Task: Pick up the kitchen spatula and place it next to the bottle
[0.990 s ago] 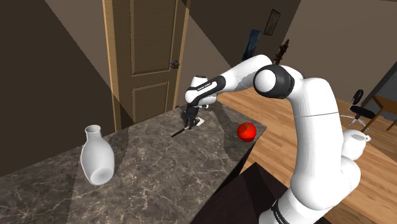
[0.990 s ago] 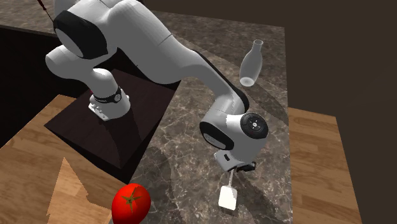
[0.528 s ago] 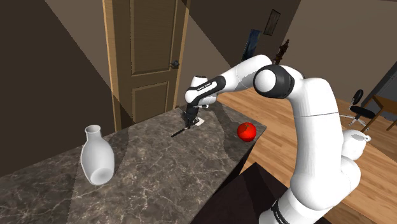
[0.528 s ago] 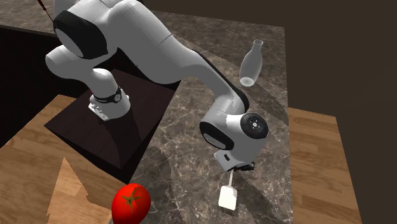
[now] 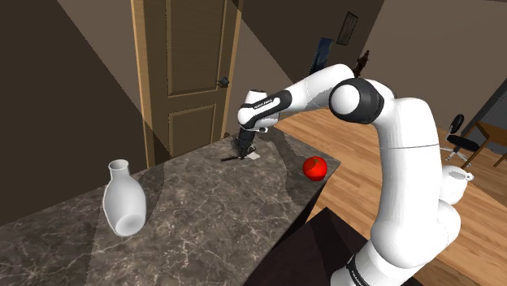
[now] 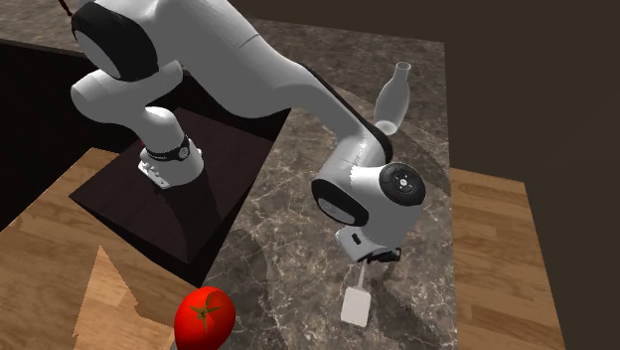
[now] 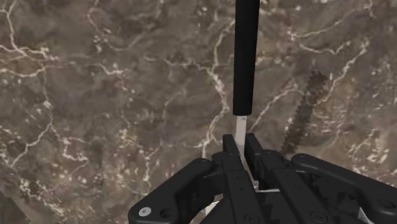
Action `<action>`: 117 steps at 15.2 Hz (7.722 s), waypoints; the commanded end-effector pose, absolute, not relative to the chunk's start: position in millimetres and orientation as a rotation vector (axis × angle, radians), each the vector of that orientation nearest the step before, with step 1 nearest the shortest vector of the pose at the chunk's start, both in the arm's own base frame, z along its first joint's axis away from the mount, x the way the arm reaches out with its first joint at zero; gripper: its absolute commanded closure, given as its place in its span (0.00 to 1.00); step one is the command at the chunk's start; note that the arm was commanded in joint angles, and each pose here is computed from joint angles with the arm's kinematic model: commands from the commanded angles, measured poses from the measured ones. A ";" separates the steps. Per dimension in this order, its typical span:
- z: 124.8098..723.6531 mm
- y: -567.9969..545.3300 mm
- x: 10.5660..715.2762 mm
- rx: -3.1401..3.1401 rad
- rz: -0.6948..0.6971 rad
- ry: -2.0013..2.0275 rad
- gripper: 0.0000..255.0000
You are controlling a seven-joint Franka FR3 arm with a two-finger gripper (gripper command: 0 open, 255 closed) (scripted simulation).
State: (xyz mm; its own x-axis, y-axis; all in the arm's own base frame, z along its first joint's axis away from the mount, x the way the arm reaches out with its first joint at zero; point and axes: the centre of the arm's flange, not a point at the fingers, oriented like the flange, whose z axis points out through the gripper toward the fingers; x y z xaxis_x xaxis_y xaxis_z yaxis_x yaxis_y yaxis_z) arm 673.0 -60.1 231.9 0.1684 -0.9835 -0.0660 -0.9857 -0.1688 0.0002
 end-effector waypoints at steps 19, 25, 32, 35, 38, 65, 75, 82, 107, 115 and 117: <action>337.4 -60.1 673.3 -2.369 0.079 1.997 1.00; 369.1 -60.0 673.2 -2.369 0.079 1.997 1.00; 406.0 -60.1 673.3 -2.369 0.079 1.997 1.00; 421.9 -60.1 673.3 -2.369 0.079 1.997 1.00; 437.7 -60.1 673.3 -2.369 0.079 1.997 1.00; 525.4 68.7 644.1 -2.369 0.079 1.997 1.00; 525.6 197.5 615.0 -2.369 0.079 1.997 1.00; 509.9 253.4 602.3 -2.369 0.079 1.997 1.00; 377.9 253.4 602.3 -2.369 0.079 1.997 1.00; 335.6 253.4 602.3 -2.369 0.079 1.997 1.00; 325.1 253.4 602.3 -2.369 0.079 1.997 1.00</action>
State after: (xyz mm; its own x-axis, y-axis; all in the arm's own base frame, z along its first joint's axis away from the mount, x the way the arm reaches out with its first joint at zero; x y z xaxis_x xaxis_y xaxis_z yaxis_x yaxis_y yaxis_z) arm 602.5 253.7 330.6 0.1684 -0.9835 -0.0662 -0.9856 -0.1688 0.0009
